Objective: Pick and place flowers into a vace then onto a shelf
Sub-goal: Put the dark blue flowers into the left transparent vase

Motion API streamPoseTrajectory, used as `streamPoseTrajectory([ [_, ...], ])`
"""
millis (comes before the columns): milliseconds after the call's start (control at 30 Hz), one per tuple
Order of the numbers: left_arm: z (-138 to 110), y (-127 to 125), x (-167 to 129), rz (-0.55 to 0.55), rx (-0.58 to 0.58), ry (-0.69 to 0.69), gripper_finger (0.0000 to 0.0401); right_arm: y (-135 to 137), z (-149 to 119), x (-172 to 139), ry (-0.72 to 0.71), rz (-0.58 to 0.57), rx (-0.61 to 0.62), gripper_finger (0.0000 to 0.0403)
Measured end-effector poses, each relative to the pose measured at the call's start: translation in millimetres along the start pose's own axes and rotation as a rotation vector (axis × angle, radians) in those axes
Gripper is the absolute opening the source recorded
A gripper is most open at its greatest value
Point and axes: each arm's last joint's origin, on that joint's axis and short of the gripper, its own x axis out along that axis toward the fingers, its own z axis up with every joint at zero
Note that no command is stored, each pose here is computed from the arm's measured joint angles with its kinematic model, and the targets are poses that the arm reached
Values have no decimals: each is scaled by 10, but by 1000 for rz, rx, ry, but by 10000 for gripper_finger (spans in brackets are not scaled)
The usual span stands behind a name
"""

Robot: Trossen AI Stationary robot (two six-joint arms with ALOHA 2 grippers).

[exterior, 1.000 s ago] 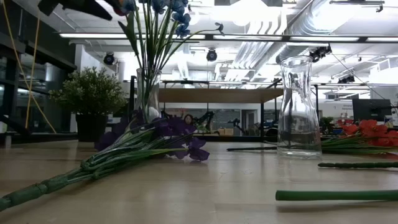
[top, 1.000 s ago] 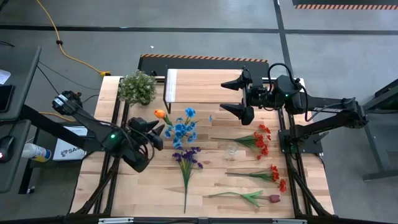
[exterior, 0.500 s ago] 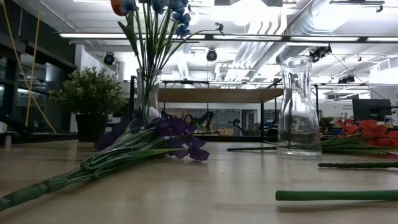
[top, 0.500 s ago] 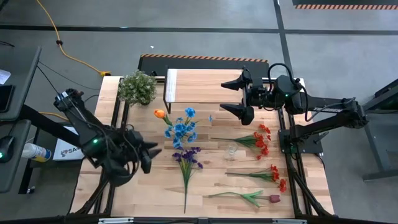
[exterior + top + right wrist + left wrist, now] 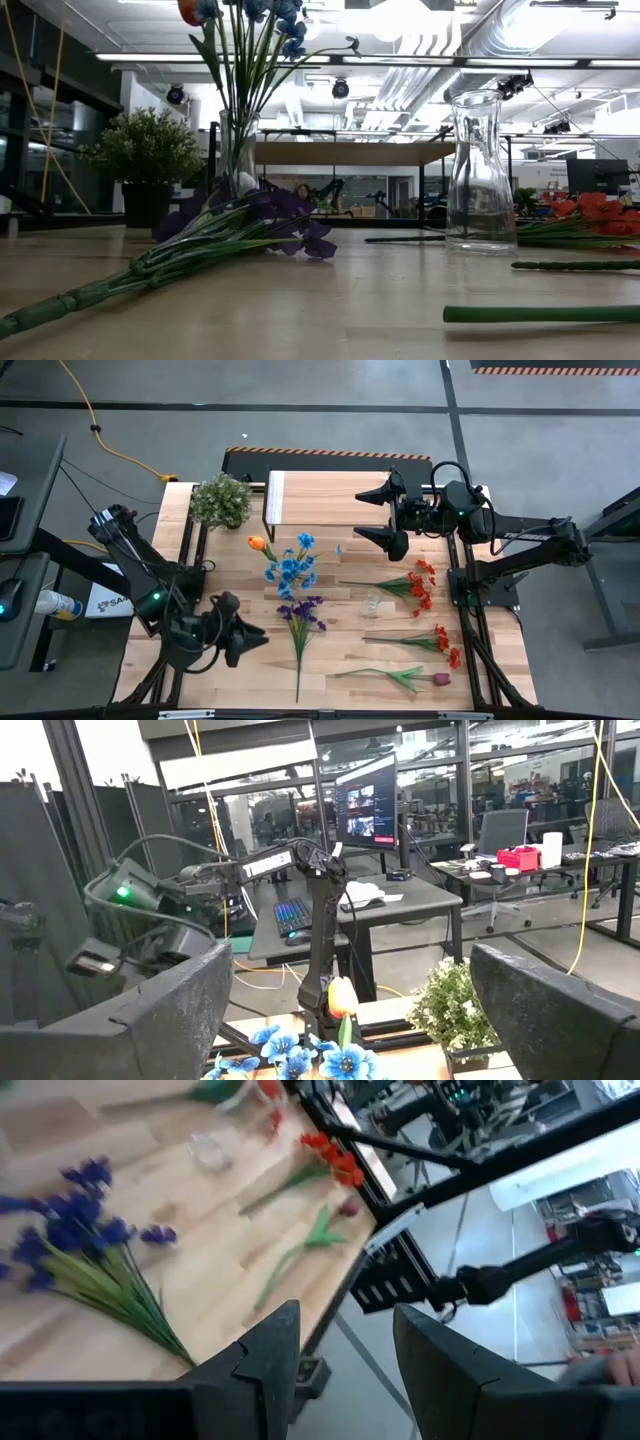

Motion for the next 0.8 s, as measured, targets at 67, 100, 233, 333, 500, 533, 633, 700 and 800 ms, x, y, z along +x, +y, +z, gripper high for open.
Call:
streamPoseTrajectory([
  [67, -49, -30, 51, -16, -12, 17, 195, 0, 0, 0, 0, 0, 0, 394],
  [100, -71, -44, 75, -23, -18, 22, 195, 0, 0, 0, 0, 0, 0, 394],
  [233, -148, -74, 157, -36, -31, 44, 195, 0, 0, 0, 0, 1, 24, 394],
  [333, -176, -88, 190, -44, -38, 45, 195, 1, 3, -3, -1, 2, 27, 394],
  [500, -214, -75, 236, -26, -20, 44, 195, 4, 16, -18, -5, 3, 26, 394],
  [533, -224, -72, 247, -22, -17, 44, 195, 5, 19, -20, -6, 4, 26, 394],
  [633, -264, -63, 291, -10, -7, 42, 195, 7, 26, -28, -9, 4, 28, 394],
  [700, -286, -60, 322, -3, -6, 25, 195, 7, 28, -30, -10, 4, 28, 394],
  [800, -332, -45, 383, 15, -47, -13, 195, 10, 37, -40, -12, 7, 29, 394],
])
